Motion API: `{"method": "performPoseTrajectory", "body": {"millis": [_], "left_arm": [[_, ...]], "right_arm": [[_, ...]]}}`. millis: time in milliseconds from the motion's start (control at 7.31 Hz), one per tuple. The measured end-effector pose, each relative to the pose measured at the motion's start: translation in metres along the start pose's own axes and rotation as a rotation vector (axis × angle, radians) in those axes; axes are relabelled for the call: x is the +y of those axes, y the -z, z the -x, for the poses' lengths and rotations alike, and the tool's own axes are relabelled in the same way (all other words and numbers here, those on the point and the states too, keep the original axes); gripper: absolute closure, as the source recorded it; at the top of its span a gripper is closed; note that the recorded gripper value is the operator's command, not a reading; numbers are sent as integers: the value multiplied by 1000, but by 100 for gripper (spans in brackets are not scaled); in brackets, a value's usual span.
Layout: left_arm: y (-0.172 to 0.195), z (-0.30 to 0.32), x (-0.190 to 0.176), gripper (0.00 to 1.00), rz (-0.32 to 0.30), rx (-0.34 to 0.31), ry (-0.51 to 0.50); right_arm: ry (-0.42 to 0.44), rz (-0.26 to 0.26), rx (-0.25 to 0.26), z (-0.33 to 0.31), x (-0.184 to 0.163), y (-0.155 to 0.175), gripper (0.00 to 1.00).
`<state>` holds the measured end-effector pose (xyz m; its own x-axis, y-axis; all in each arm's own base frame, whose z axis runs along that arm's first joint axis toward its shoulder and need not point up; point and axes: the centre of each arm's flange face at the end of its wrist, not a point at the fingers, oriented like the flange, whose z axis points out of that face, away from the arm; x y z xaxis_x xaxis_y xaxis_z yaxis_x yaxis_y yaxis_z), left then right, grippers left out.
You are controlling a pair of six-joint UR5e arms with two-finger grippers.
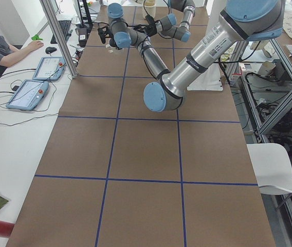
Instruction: Left arm hands cup to right arm to dump lemon
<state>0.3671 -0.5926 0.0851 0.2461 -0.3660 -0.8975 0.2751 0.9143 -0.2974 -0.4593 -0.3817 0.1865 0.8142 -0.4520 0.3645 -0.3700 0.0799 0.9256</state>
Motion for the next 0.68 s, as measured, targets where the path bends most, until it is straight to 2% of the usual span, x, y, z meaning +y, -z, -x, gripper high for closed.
{"method": "performPoseTrajectory", "body": {"millis": [273, 410, 684], "left_arm": [[7, 1, -7, 100, -15, 4, -4], [8, 6, -10, 100, -17, -2, -12], [10, 30, -24, 100, -28, -20, -22]], "right_arm": [[-53, 10, 10, -9, 2, 5, 1], [-81, 41, 37, -18, 6, -2, 1], [-107, 148, 76, -49, 11, -28, 1]]}}
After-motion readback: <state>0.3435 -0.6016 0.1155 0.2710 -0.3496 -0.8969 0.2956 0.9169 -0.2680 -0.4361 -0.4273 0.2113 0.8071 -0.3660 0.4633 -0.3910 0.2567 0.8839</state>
